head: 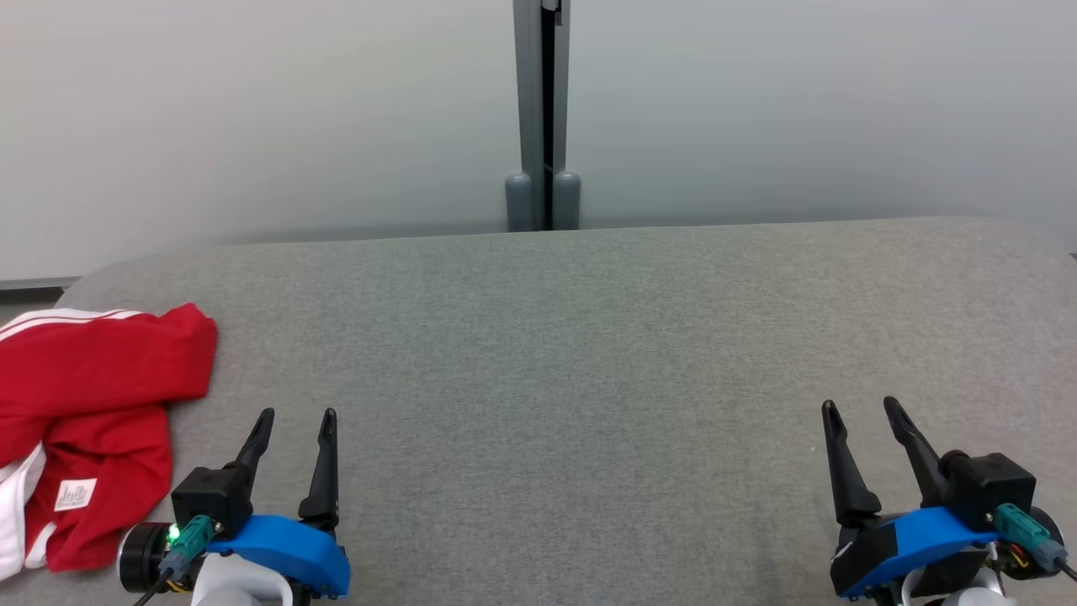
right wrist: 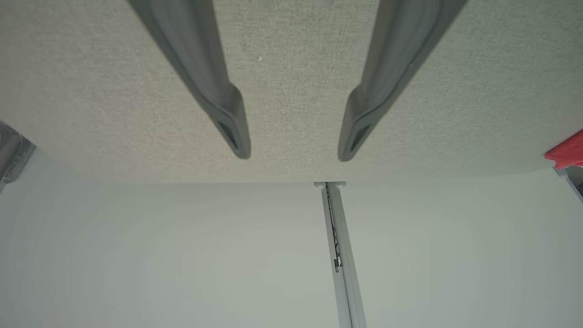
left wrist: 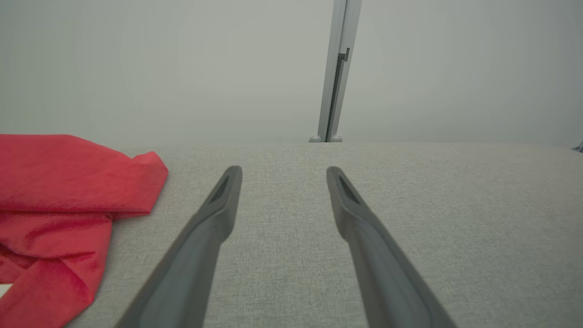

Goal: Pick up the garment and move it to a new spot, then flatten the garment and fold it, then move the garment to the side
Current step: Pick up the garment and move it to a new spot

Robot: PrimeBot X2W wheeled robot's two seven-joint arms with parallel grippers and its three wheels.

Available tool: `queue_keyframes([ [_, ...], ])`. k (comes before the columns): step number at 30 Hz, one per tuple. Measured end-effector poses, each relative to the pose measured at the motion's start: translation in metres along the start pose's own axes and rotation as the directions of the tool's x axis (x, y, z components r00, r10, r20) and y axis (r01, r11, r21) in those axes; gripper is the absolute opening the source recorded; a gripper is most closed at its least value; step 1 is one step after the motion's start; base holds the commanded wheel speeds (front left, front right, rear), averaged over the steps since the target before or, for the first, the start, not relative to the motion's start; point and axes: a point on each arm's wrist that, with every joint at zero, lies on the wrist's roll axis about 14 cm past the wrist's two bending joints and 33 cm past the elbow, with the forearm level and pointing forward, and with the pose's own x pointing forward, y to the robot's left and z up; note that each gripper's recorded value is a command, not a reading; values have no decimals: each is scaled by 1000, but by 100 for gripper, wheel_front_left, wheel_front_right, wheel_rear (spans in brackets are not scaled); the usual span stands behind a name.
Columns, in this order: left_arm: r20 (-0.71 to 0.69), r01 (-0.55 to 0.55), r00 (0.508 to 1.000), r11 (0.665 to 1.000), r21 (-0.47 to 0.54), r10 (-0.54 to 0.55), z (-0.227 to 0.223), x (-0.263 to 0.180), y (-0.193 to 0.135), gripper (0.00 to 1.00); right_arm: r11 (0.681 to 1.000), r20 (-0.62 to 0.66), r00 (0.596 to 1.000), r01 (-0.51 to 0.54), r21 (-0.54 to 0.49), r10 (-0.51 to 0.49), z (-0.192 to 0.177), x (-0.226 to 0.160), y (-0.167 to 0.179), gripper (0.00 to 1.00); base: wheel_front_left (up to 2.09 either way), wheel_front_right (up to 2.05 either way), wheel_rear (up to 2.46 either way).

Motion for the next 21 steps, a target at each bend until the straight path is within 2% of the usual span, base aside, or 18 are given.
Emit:
queue_keyframes([
  [13, 26, -143, 989, 990, -12, 143, 7, -23, 43, 100, 992, 0, 992, -125, 3, 125, -1, 22, 43, 100, 0, 0, 0],
  [21, 35, -235, 971, 972, -19, 236, 9, -43, 70, 100, 972, -7, 972, -234, 4, 234, -3, 35, 83, 100, 0, 0, 0],
])
